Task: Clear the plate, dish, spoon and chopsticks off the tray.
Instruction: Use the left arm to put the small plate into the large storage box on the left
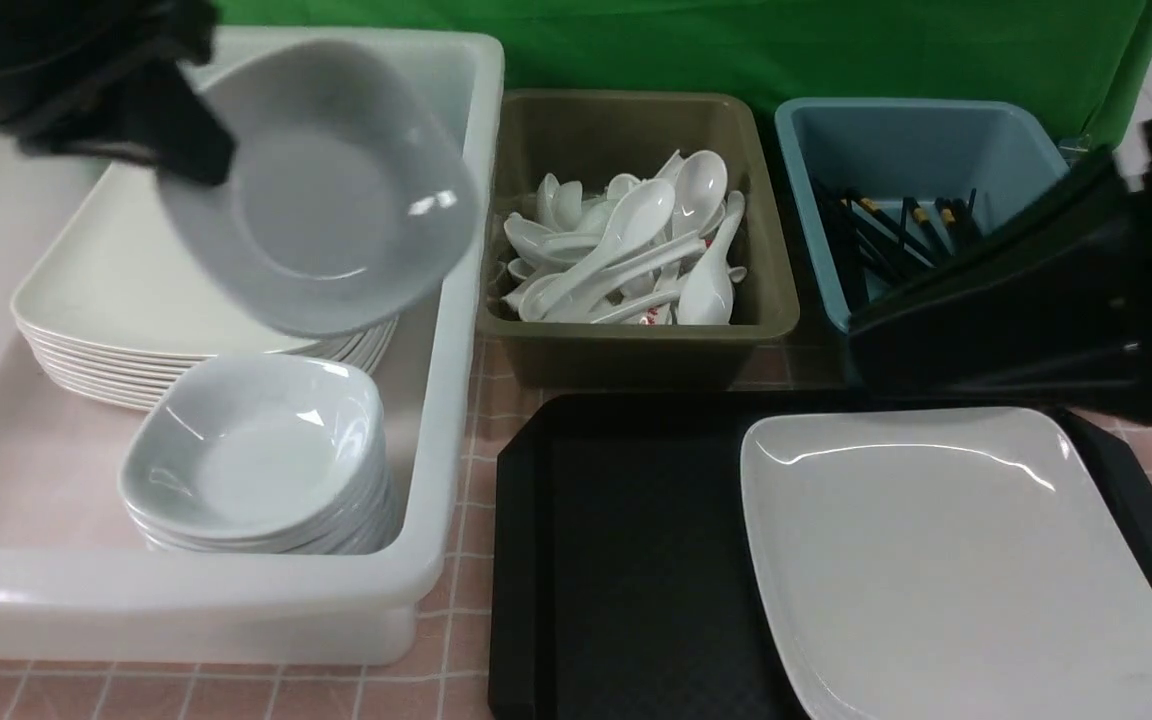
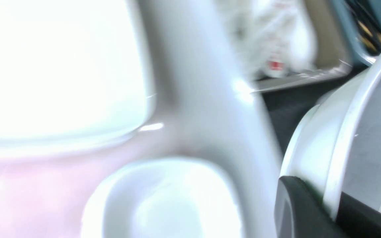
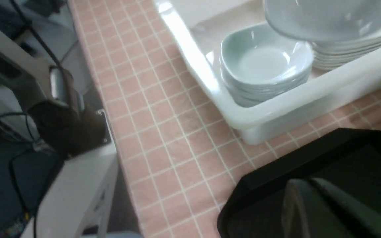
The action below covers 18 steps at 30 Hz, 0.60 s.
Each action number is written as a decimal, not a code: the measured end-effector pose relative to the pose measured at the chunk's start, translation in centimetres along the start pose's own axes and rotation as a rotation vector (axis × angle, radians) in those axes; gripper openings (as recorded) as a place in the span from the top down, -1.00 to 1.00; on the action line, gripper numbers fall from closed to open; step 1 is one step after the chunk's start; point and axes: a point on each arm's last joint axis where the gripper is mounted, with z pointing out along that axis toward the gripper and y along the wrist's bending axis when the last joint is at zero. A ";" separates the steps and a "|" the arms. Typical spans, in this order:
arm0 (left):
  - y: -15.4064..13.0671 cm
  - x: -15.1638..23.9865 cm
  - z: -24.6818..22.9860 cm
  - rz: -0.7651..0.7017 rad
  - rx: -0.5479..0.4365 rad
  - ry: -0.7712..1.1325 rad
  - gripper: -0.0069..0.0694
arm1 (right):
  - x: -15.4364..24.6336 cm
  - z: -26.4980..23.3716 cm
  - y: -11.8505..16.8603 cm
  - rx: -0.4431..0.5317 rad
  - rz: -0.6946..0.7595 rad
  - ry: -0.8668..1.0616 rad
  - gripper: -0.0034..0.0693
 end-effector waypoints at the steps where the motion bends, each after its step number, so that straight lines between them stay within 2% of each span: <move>1: 1.8 1.1 0.1 -0.080 -0.015 -0.010 0.79 | -0.2 1.3 0.0 0.010 -0.009 0.032 0.82; 5: 5.4 4.2 2.0 -0.243 -0.055 -0.001 0.79 | -0.5 4.6 0.0 -0.011 -0.022 0.088 0.82; 11: 7.1 7.6 4.9 -0.326 -0.081 0.070 0.74 | -0.6 7.1 -0.3 -0.019 0.000 0.108 0.82; 14: 7.3 8.0 5.1 -0.324 -0.096 0.082 0.60 | -0.6 7.3 -0.4 -0.020 0.003 0.113 0.82; 15: 7.4 8.0 5.1 -0.312 -0.109 0.085 0.43 | -0.6 7.3 -0.4 -0.018 0.003 0.115 0.82; 16: 7.5 8.0 5.1 -0.309 -0.112 0.086 0.38 | -0.6 7.3 -0.4 -0.019 0.003 0.115 0.82; 18: 7.4 7.5 4.5 -0.274 -0.131 0.096 0.00 | -0.4 7.3 -0.5 -0.008 -0.006 0.131 0.82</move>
